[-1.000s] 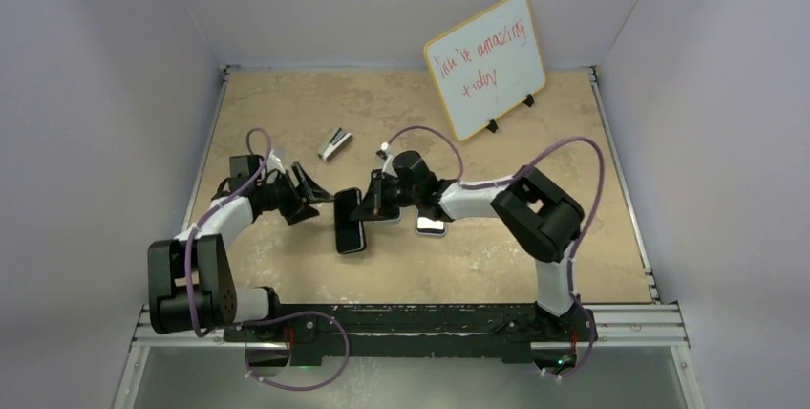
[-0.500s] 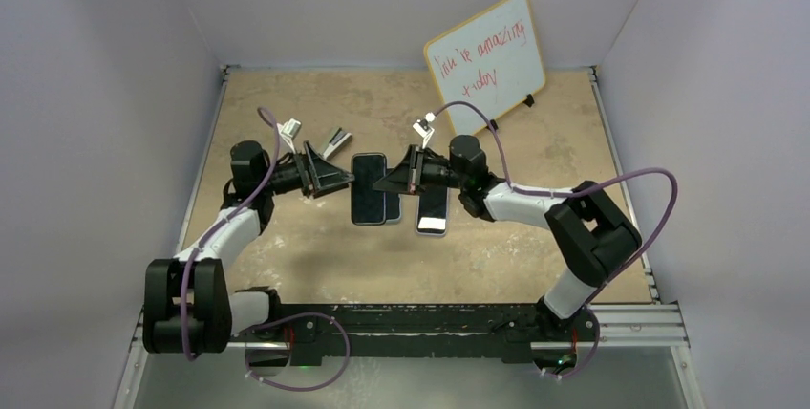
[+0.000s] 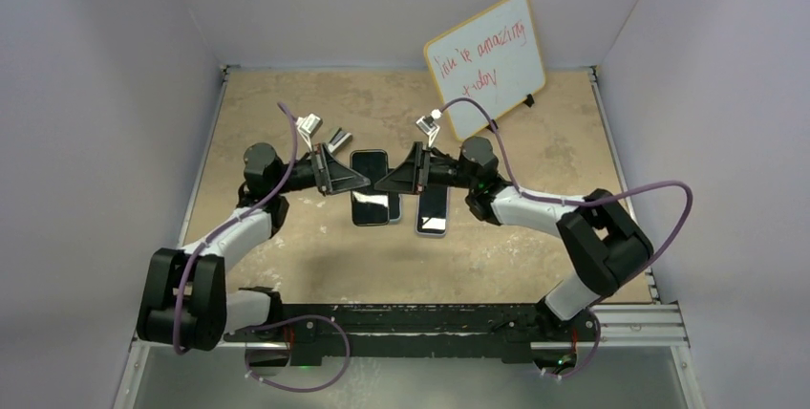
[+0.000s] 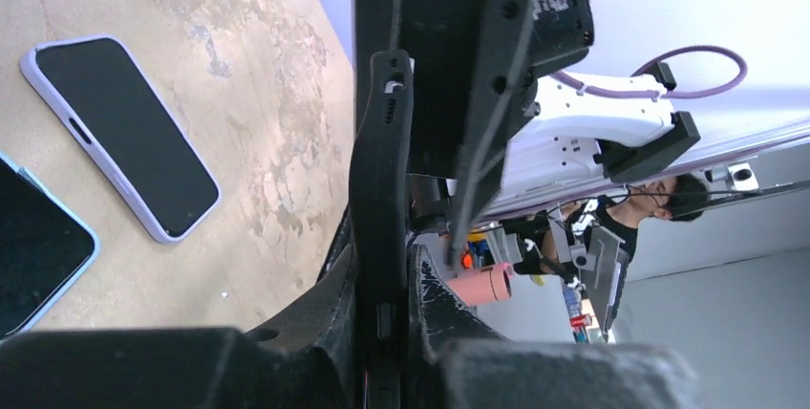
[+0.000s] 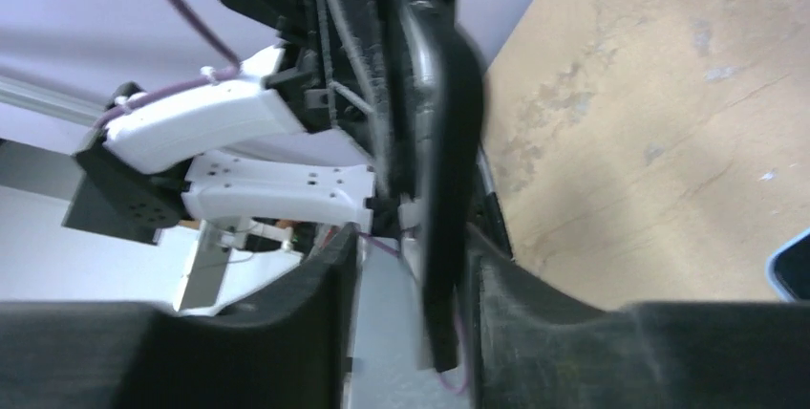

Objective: Put the phone into the phone case

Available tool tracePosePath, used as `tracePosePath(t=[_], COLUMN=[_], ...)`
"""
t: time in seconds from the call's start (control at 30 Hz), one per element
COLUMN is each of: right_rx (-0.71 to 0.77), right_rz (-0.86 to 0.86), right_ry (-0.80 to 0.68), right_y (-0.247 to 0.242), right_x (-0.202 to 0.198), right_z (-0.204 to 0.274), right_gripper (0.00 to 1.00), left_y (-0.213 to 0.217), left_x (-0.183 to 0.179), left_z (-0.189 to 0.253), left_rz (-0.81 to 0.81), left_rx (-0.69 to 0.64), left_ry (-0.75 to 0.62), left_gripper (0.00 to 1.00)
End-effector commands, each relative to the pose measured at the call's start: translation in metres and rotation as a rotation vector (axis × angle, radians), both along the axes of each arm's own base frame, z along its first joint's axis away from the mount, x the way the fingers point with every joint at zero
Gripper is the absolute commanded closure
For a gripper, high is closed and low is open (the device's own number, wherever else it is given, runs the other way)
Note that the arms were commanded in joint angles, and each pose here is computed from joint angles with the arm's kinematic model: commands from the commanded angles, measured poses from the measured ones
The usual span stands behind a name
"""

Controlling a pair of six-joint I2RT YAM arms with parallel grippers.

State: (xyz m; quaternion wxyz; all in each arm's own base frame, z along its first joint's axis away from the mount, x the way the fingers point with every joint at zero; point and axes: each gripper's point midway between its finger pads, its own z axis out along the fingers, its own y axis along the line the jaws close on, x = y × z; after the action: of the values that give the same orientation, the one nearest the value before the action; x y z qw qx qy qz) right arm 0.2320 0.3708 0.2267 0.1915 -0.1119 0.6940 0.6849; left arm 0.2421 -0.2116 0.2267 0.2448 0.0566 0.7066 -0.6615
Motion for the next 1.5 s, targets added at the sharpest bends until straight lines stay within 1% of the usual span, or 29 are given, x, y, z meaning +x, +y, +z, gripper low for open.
tracePosePath(t=[0.0, 0.03, 0.07, 0.13, 0.17, 0.23, 0.43, 0.47, 0.57, 0.6, 0.73, 0.93, 1.0, 1.03, 1.07, 1.1, 1.13, 1.17, 1.23, 1.3, 1.33, 1.37, 1.43, 1.47], right_rx=[0.086, 0.077, 0.064, 0.051, 0.047, 0.046, 0.028, 0.028, 0.035, 0.037, 0.014, 0.061, 0.063, 0.065, 0.067, 0.071, 0.070, 0.064, 0.055, 0.027, 0.012, 0.000, -0.023, -0.030], right_rz=[0.026, 0.023, 0.017, 0.005, 0.014, 0.020, 0.027, 0.030, 0.040, 0.041, 0.041, 0.042, 0.037, 0.034, 0.028, 0.019, 0.007, -0.011, -0.057, -0.096, -0.115, -0.132, -0.149, -0.149], right_ry=[-0.161, -0.171, -0.176, -0.193, -0.195, -0.193, -0.181, -0.176, -0.162, -0.158, -0.127, -0.109, -0.105, -0.101, -0.093, -0.085, -0.065, -0.035, 0.012, 0.030, 0.036, 0.032, 0.012, -0.005], right_y=[-0.012, -0.015, -0.017, -0.020, -0.022, -0.025, -0.027, -0.027, -0.028, -0.028, -0.029, -0.025, -0.023, -0.023, -0.023, -0.024, -0.024, -0.025, -0.027, -0.028, -0.030, -0.031, -0.033, -0.033], right_x=[-0.021, -0.023, -0.025, -0.027, -0.031, -0.036, -0.040, -0.041, -0.046, -0.048, -0.053, -0.053, -0.052, -0.051, -0.051, -0.050, -0.049, -0.047, -0.042, -0.037, -0.036, -0.034, -0.032, -0.032], right_z=[0.043, 0.041, 0.039, 0.037, 0.036, 0.033, 0.029, 0.028, 0.027, 0.026, 0.008, 0.015, 0.016, 0.016, 0.016, 0.017, 0.016, 0.014, 0.012, 0.011, 0.009, 0.009, 0.009, 0.010], right_gripper=[0.44, 0.34, 0.27, 0.18, 0.16, 0.15, 0.18, 0.19, 0.28, 0.29, 0.30, 0.36, 0.41, 0.45, 0.51, 0.61, 0.76, 0.86, 0.98, 1.00, 1.00, 1.00, 1.00, 0.96], left_y=[-0.001, -0.002, -0.003, -0.006, -0.008, -0.011, -0.018, -0.019, -0.019, -0.019, -0.019, -0.020, -0.021, -0.021, -0.021, -0.022, -0.023, -0.023, -0.023, -0.018, -0.016, -0.015, -0.016, -0.018], left_x=[0.000, -0.001, -0.003, -0.006, -0.007, -0.010, -0.017, -0.018, -0.016, -0.015, -0.007, -0.004, -0.003, -0.003, -0.002, 0.000, 0.004, 0.008, 0.022, 0.038, 0.041, 0.041, 0.035, 0.031], left_z=[0.021, 0.025, 0.031, 0.040, 0.046, 0.054, 0.073, 0.073, 0.073, 0.071, 0.063, 0.053, 0.048, 0.046, 0.043, 0.039, 0.033, 0.024, 0.003, -0.011, -0.014, -0.012, -0.002, 0.003], left_rz=[0.017, 0.015, 0.012, 0.004, 0.001, -0.009, -0.026, -0.028, -0.022, -0.015, 0.020, 0.012, 0.014, 0.015, 0.016, 0.016, 0.022, 0.030, 0.079, 0.146, 0.161, 0.157, 0.122, 0.098], left_rx=[-0.091, -0.107, -0.122, -0.147, -0.160, -0.181, -0.249, -0.252, -0.251, -0.246, -0.258, -0.249, -0.241, -0.236, -0.223, -0.208, -0.176, -0.136, -0.020, 0.124, 0.171, 0.189, 0.180, 0.167], left_ry=[-0.033, -0.040, -0.050, -0.074, -0.090, -0.113, -0.163, -0.164, -0.171, -0.173, -0.153, -0.141, -0.132, -0.131, -0.132, -0.119, -0.132, -0.124, -0.135, -0.154, -0.158, -0.173, -0.195, -0.202], left_gripper=[1.00, 1.00, 1.00, 1.00, 1.00, 1.00, 1.00, 1.00, 1.00, 1.00, 1.00, 1.00, 1.00, 1.00, 1.00, 1.00, 1.00, 1.00, 1.00, 1.00, 1.00, 1.00, 1.00, 1.00])
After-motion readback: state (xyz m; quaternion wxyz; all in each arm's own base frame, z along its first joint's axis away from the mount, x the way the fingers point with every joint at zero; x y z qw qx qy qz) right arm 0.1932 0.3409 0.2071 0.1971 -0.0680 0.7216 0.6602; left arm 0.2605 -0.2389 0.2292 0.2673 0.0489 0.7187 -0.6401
